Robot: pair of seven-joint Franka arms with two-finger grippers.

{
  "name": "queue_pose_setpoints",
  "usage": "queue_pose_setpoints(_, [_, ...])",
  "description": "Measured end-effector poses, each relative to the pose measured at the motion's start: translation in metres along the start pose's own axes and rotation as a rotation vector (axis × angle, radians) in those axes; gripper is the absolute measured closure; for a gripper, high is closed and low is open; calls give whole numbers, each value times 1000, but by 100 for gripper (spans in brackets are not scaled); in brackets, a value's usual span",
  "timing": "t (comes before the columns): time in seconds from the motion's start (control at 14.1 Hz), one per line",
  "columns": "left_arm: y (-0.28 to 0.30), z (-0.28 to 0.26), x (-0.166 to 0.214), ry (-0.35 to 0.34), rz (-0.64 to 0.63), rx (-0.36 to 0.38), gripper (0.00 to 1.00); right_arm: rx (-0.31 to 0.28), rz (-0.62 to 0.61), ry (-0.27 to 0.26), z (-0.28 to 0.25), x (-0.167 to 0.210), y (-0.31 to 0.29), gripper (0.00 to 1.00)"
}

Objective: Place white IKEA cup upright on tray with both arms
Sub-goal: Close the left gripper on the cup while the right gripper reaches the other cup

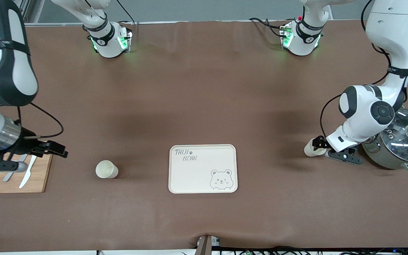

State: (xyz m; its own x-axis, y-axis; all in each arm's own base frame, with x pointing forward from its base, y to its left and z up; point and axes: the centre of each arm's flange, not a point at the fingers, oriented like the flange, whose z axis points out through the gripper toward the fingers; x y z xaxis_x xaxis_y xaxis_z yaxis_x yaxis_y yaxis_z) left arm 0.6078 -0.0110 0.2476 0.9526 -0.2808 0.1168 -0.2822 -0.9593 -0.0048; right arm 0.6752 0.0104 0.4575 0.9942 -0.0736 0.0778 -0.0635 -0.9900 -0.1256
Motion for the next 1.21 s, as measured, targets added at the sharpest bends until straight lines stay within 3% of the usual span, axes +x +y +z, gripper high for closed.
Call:
queue_pose_setpoints(0.28, [1,7,-7,-6,19,-2,0,-3,17,-10,38,8,-5,0])
queue_pose_setpoints(0.92, [-10,6,-9,-2,45,3,92,-43,5,-62,104,19,6,0])
queue_pose_setpoints(0.99, [-7,3,-7,4,49,3,96,-43,5,-63,107,21,6,0])
queue_pose_setpoints(1.21, [-7,2,-4,11,31,3,96,-42,11,-71,119,26,8,0])
